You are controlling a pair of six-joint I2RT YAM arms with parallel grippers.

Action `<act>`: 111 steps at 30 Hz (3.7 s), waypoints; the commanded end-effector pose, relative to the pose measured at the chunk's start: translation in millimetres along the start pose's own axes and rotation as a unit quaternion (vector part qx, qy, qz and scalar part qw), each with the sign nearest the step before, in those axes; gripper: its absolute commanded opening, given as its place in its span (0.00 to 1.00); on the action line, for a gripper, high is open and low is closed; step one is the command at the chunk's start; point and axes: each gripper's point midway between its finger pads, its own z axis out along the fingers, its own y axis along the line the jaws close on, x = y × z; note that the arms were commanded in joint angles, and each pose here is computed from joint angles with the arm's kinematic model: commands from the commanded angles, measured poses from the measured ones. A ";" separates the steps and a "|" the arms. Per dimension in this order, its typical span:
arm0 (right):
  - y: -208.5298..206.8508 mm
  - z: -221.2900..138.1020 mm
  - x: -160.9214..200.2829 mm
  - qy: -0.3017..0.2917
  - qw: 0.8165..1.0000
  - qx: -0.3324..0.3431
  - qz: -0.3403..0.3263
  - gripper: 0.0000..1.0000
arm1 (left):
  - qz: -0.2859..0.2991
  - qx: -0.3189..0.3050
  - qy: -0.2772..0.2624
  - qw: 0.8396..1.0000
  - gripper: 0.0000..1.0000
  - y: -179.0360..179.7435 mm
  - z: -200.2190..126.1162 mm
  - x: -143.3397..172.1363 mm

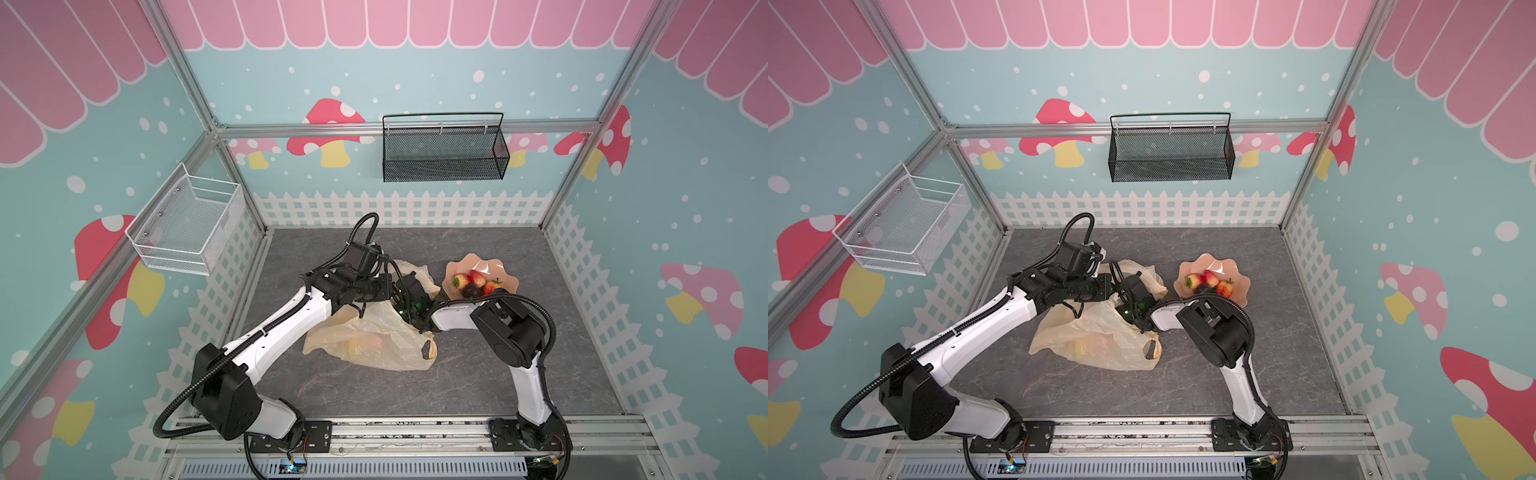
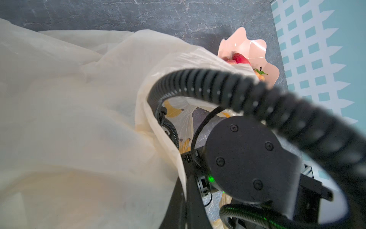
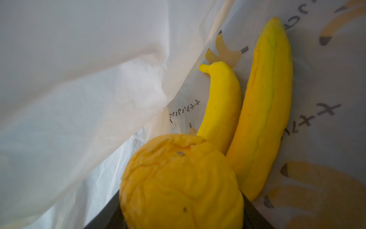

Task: Place the fruits into the plastic bag
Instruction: Place the fruit in the plastic bag, then pick up the fruit from the plate.

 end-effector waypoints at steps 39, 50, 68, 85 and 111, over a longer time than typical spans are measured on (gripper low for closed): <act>44.2 -54.9 8.6 0.015 0.999 0.031 -0.031 0.97 | -0.001 -0.024 -0.022 0.999 0.00 19.3 -16.0 0.7; 37.5 -74.4 13.4 0.014 0.996 0.084 -0.032 0.97 | 0.007 -0.030 -0.022 0.999 0.00 21.5 -15.1 0.5; 48.5 -158.3 -11.5 -0.069 0.945 0.289 -0.136 0.97 | 0.017 -0.025 -0.025 0.999 0.00 19.2 -17.2 -0.6; 39.5 -271.6 -34.7 -0.154 0.903 0.395 -0.069 0.99 | 0.018 -0.020 -0.027 0.999 0.00 16.7 -15.6 -3.0; -89.9 -368.7 -9.2 -0.033 0.785 0.619 -0.018 0.80 | 0.018 -0.019 -0.032 0.999 0.00 15.7 -17.6 -5.6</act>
